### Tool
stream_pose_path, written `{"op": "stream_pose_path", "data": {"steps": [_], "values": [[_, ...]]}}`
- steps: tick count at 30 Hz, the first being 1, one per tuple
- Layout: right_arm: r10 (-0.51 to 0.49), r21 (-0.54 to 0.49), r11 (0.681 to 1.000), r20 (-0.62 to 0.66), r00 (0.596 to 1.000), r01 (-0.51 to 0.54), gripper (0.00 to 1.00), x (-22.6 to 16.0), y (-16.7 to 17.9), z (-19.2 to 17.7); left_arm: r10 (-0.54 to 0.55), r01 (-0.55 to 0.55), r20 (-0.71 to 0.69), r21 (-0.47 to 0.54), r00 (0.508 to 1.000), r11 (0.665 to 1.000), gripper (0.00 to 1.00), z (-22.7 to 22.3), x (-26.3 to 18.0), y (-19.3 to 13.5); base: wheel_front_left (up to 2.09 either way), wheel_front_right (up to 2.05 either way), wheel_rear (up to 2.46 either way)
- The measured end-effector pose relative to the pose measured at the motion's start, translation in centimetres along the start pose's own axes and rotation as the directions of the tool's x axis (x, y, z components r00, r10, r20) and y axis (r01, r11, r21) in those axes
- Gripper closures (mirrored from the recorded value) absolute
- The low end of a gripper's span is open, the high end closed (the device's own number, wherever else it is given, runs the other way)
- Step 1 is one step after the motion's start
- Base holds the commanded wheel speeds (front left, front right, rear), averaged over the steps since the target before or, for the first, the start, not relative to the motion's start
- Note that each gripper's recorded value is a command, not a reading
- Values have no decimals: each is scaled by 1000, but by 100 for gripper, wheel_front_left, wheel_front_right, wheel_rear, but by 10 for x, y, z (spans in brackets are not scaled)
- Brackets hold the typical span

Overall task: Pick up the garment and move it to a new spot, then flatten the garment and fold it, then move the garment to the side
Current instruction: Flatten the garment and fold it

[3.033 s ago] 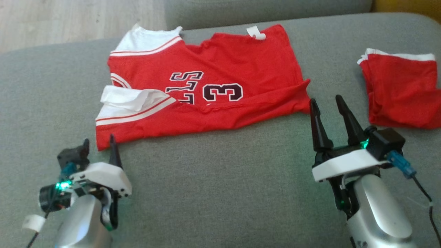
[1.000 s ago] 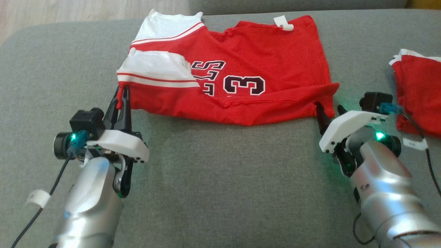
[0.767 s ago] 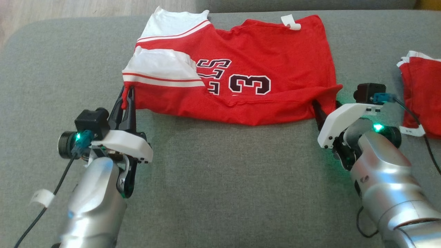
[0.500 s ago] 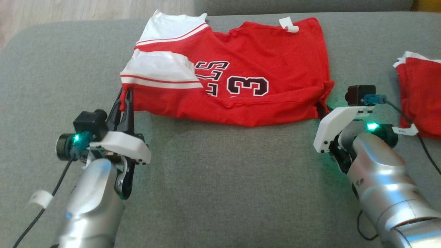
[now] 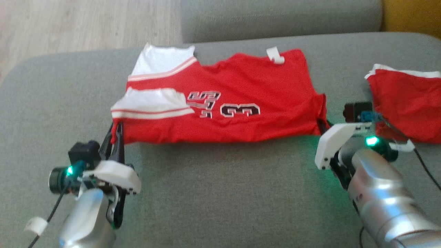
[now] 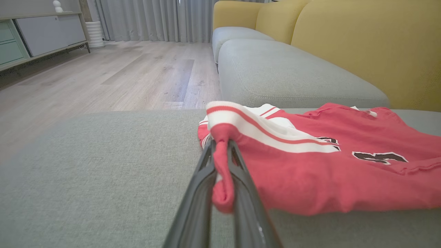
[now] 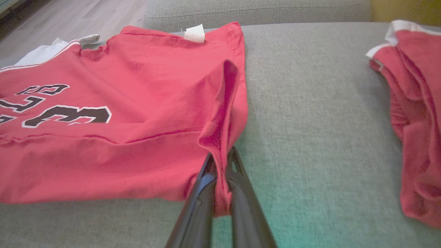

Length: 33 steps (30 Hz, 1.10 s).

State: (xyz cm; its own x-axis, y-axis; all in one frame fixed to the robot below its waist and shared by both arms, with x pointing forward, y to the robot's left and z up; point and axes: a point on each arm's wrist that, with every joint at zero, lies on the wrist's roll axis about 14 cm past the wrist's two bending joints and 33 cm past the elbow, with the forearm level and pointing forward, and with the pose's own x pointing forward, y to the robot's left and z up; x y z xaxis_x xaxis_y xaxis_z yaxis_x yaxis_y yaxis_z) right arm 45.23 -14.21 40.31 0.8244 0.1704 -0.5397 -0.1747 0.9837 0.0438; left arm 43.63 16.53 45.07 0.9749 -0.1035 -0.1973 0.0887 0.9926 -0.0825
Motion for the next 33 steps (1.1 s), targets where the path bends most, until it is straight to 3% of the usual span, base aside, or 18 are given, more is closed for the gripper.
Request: {"op": "stream_pose_path", "data": {"steps": [15, 31, 32, 33], "values": [[1, 149, 989, -5, 1000, -1, 100, -48, 5, -27, -10, 10, -29, -18, 1000, 1000, 100, -20, -61, -11, 0, 0, 0], [15, 227, 974, -55, 998, -2, 100, -59, 9, -59, -20, 17, -120, -32, 993, 999, 100, -39, -87, -17, 0, 0, 0], [15, 227, 974, -55, 998, -2, 100, -59, 9, -59, -20, 17, -120, -32, 993, 999, 92, -39, -87, -17, 0, 0, 0], [13, 235, 972, -55, 998, 0, 100, -59, 9, -61, -19, 16, -123, -29, 992, 999, 58, -40, -87, -16, 0, 0, 0]]}}
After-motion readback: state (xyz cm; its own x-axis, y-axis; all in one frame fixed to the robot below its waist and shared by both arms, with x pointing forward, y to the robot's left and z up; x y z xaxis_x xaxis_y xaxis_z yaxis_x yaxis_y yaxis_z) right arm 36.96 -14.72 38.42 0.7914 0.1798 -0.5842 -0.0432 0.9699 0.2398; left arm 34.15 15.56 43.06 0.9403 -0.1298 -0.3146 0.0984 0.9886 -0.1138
